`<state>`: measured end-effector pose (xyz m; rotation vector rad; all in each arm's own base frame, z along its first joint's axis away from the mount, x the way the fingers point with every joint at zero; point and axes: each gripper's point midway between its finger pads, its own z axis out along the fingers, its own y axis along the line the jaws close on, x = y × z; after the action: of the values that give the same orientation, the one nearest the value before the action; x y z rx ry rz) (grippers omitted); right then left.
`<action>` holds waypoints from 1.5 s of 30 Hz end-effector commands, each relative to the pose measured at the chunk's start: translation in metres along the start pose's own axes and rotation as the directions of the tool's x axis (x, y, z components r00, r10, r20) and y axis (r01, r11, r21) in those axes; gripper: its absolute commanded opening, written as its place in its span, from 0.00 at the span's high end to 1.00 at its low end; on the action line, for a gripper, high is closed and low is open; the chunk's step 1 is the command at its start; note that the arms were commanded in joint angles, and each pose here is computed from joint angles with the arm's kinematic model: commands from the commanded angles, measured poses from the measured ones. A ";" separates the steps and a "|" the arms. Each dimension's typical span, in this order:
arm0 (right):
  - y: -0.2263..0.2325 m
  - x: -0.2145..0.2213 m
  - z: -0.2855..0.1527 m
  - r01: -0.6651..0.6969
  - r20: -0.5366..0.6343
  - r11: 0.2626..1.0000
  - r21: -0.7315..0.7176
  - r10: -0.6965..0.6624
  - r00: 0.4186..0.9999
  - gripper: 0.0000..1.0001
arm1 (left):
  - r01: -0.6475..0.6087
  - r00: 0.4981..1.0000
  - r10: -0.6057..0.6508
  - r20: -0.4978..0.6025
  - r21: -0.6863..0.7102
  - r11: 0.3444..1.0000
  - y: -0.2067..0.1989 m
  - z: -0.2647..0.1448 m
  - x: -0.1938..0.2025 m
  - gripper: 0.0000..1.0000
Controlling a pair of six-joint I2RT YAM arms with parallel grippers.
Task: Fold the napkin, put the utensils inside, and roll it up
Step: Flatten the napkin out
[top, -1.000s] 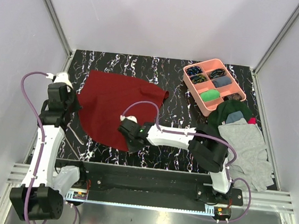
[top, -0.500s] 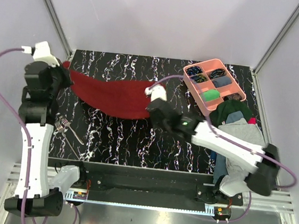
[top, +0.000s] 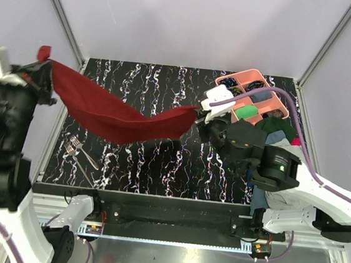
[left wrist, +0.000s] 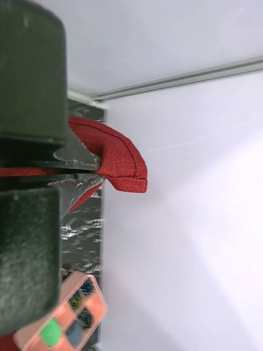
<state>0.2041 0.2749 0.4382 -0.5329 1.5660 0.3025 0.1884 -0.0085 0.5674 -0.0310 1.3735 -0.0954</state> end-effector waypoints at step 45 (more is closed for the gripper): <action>-0.006 0.234 0.241 -0.303 -0.507 0.924 -0.232 0.151 0.848 0.10 | 0.110 0.706 -0.172 -0.687 -0.134 0.985 0.036 0.194 0.345 0.01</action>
<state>0.4816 0.2955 0.1762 -0.5972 2.1252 0.4476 0.4802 -0.0257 0.2542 -0.1517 2.1832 -0.2878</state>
